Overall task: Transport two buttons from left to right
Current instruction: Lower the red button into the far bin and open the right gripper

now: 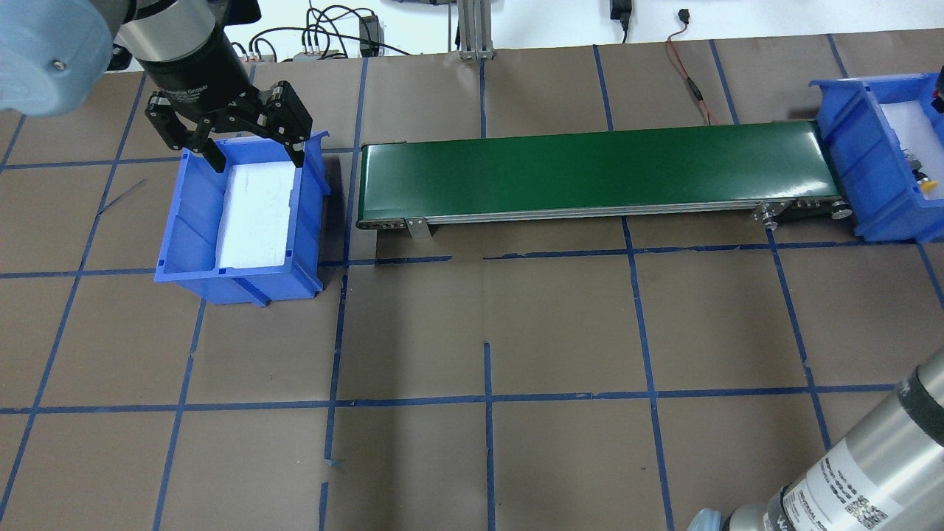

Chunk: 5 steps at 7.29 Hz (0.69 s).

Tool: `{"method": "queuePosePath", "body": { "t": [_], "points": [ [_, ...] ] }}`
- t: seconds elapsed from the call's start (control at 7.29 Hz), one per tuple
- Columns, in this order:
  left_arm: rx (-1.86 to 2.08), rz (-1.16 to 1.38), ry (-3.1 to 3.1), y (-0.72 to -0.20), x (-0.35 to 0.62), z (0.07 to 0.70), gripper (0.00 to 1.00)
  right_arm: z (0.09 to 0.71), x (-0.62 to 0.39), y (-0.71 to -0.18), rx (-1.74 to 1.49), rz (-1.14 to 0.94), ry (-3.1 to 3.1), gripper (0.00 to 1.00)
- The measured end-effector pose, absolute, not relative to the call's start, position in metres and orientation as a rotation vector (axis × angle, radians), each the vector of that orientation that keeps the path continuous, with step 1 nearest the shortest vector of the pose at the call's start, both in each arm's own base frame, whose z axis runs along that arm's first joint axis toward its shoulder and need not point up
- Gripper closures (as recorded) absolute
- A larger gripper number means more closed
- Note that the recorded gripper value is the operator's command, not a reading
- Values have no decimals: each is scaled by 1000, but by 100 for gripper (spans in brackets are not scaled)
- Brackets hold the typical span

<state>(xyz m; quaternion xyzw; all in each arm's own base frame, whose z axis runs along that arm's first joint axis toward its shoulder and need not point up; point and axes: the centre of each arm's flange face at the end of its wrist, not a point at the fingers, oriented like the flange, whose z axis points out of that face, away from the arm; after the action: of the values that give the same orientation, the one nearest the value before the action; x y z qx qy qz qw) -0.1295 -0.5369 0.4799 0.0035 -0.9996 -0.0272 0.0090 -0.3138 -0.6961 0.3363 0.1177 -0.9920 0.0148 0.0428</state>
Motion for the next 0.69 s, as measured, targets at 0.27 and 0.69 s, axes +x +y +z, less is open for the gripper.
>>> {"method": "queuePosePath", "body": {
  "t": [0.27,0.69],
  "points": [
    [11,-87,-3122,-537,-130,479,0,300,-326,-718,362,43,-3053,89],
    [10,-90,-3120,-540,-130,476,0,270,-337,-740,366,54,-3067,89]
  ]
}}
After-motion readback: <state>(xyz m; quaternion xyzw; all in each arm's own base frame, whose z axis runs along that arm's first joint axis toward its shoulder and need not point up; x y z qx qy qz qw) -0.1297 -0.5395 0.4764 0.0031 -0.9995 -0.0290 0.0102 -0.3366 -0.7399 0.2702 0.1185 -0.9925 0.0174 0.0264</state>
